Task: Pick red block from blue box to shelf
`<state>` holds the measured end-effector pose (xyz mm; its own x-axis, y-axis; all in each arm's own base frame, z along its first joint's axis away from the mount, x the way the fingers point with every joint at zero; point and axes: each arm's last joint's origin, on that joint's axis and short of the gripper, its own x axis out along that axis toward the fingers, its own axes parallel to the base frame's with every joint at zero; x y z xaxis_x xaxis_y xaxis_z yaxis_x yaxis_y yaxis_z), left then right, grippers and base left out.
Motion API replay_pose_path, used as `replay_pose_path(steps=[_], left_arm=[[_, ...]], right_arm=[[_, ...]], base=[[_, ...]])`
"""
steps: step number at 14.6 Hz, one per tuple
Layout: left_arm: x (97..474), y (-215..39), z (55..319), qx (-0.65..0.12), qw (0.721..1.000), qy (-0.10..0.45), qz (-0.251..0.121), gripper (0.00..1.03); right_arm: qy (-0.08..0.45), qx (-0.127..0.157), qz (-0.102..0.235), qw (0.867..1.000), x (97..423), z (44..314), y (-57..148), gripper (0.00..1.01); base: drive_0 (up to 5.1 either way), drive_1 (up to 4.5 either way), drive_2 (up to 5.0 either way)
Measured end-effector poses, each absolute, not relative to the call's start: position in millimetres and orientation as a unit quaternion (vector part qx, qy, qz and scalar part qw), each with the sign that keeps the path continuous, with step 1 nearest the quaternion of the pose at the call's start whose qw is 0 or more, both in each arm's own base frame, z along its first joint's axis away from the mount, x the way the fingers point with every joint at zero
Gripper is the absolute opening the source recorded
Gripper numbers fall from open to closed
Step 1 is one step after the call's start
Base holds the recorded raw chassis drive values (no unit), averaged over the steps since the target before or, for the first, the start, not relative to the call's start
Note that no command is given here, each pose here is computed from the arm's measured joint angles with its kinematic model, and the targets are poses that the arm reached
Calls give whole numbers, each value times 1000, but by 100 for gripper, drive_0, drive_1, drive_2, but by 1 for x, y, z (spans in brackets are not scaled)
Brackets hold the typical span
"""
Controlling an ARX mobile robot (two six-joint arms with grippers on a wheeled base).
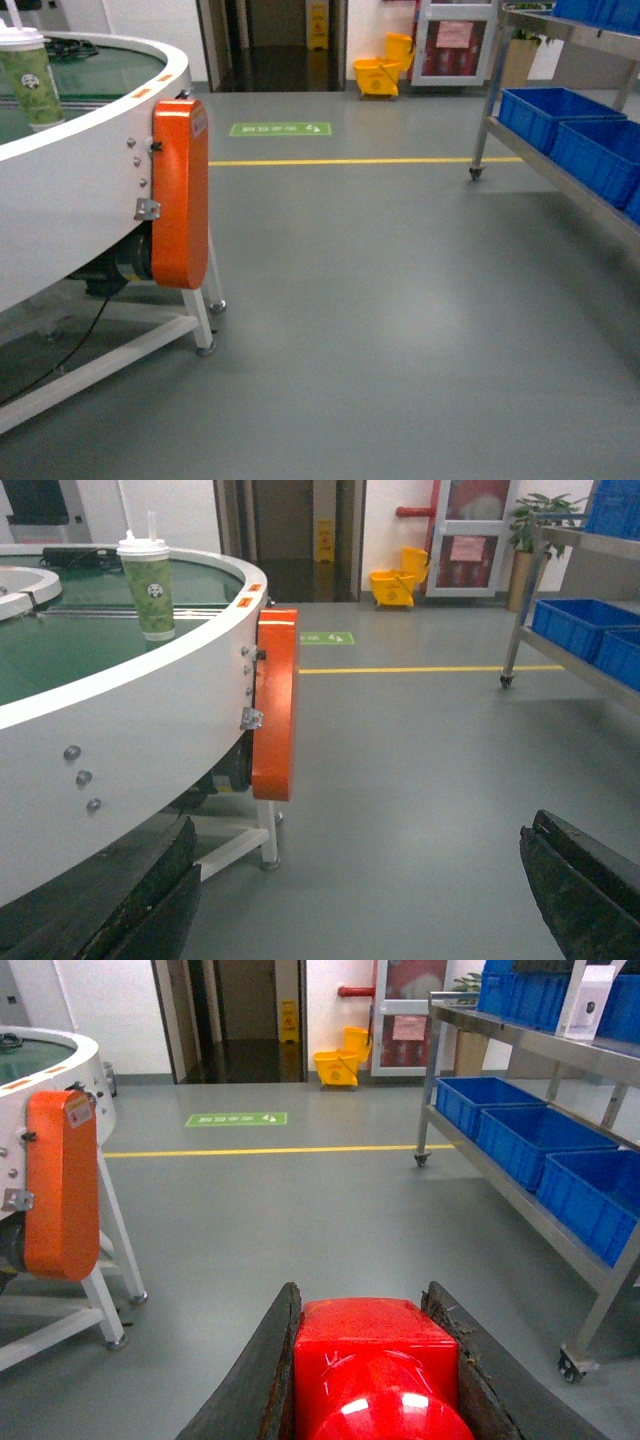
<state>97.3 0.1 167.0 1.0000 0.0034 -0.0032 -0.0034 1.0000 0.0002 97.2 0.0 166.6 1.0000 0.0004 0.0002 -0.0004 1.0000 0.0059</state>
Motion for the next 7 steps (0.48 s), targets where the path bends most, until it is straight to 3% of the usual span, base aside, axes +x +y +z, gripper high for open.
replay_pose_path(steps=[7], left_arm=[[97,0,168,0,1000,-1,0,98]], right_arm=[[-2,3,0,1000,97,167,0,28]], base=[[-179,-179,-179]])
